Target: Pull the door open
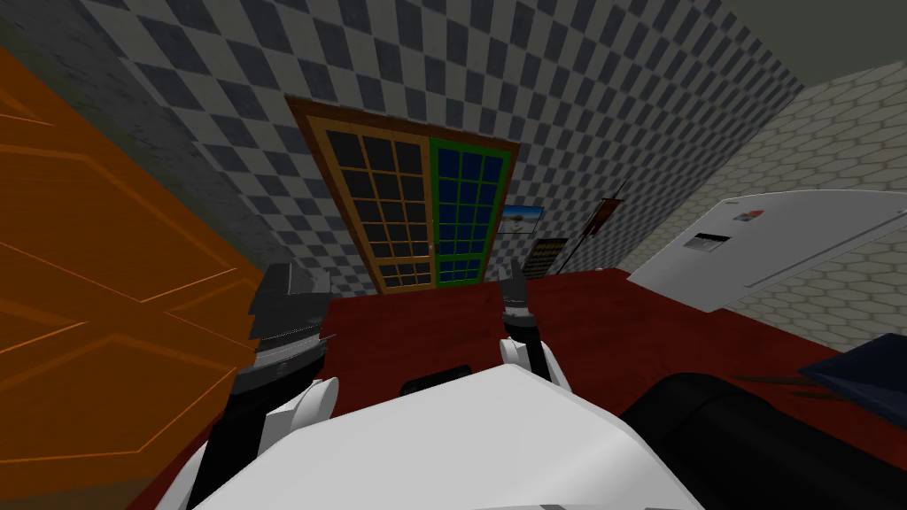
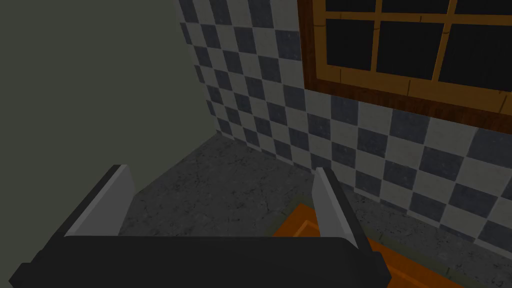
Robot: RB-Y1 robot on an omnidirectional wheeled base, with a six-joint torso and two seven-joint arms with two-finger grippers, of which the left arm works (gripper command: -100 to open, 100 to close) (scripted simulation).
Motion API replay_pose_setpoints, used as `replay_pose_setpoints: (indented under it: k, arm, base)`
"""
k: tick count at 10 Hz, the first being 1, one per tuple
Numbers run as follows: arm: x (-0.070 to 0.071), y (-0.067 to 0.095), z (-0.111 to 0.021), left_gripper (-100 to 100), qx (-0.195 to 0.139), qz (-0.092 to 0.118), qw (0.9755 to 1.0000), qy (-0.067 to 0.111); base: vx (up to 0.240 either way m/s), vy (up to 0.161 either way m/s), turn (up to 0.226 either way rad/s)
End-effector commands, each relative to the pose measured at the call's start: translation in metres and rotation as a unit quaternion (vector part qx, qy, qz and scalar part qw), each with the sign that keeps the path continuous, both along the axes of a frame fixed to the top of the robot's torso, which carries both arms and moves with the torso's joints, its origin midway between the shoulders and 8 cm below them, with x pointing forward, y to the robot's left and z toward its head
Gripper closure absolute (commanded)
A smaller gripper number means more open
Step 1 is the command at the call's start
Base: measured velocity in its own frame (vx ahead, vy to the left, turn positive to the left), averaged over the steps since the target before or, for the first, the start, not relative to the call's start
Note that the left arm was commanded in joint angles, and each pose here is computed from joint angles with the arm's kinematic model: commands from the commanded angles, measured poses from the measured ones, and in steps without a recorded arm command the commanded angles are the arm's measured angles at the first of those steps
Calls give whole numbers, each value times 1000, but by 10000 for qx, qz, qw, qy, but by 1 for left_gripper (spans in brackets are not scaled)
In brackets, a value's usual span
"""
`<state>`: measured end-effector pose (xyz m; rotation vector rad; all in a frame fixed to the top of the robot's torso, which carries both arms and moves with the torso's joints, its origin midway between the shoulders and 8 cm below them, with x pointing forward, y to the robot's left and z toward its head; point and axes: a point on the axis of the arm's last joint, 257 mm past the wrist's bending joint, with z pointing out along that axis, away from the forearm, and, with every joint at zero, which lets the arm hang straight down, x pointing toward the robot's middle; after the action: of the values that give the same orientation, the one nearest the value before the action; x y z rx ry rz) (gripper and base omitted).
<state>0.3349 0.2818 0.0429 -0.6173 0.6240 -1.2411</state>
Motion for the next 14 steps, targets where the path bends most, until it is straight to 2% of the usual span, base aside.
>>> replay_pose_setpoints:
  k: [1, 6, 8, 9, 12, 14]
  arm:
    - [6, 0, -10, -100, 166, 74, 9998, 106]
    - [24, 2, -44, -100, 673, 333, 9962, 431]
    - [31, 4, -57, -100, 868, 437, 9937, 554]
    - [35, 5, -67, -100, 1014, 517, 9914, 645]
    - [42, 7, -82, -100, 1234, 634, 9873, 780]
    - [47, 9, -94, -100, 1397, 725, 9836, 881]
  base:
    - [85, -18, -3]
    - [157, -46, 3]
    - [122, -33, 1]
    - [134, -31, 2]
    - [109, -44, 1]
    - [99, -40, 1]
